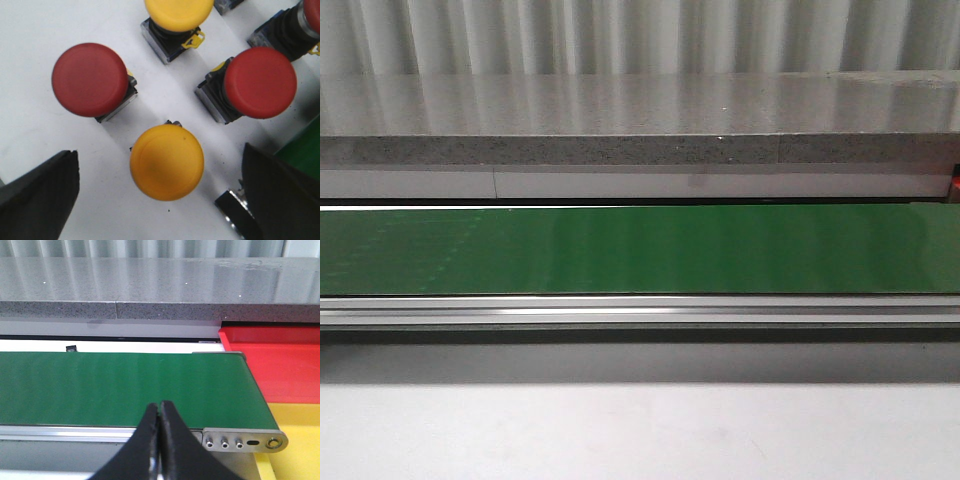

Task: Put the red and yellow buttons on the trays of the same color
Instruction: 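Grasp the yellow push-button with the left gripper and lift it over the conveyor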

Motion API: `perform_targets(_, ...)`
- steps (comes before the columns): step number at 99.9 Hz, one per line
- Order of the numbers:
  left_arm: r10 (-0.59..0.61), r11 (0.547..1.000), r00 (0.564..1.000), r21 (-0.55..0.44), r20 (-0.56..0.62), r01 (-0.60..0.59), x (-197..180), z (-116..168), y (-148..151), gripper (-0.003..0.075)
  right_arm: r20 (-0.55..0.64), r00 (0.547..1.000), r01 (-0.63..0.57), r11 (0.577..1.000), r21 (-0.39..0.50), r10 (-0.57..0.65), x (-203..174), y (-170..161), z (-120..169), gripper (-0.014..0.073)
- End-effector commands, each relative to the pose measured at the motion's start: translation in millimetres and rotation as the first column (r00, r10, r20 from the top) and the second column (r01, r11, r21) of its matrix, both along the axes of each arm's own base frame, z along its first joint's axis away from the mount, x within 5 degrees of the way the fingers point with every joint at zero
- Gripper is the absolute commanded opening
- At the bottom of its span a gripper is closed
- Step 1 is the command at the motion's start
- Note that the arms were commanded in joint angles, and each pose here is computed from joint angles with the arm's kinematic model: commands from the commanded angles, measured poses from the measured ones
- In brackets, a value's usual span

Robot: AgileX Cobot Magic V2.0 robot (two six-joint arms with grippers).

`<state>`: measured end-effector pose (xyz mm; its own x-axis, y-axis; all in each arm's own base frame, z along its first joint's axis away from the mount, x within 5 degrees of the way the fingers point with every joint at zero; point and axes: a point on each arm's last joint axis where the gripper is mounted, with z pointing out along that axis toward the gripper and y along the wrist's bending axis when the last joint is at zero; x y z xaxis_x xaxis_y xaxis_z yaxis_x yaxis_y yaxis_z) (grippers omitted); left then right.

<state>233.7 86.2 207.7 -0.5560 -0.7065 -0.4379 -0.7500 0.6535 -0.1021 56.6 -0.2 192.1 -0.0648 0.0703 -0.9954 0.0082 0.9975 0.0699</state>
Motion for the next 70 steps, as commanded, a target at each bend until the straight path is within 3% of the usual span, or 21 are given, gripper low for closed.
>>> perform_targets(1,0.0,1.0,0.996,0.017,0.085,-0.002,7.7,11.2,3.9,0.0627,0.099,0.995,0.0,1.0,-0.012,0.001,-1.0,0.0,8.3,-0.0067)
perform_targets(39,0.012,1.0,0.994,0.02,0.108,-0.014,9.1,10.6,8.9,0.0627,0.099,0.995,0.0,1.0,-0.012,0.001,-1.0,0.0,8.3,-0.0067)
perform_targets(70,0.012,1.0,0.999,0.003,0.04,-0.012,12.8,-4.9,10.5,0.0627,0.099,0.995,0.0,1.0,-0.012,0.001,-1.0,0.0,8.3,-0.0067)
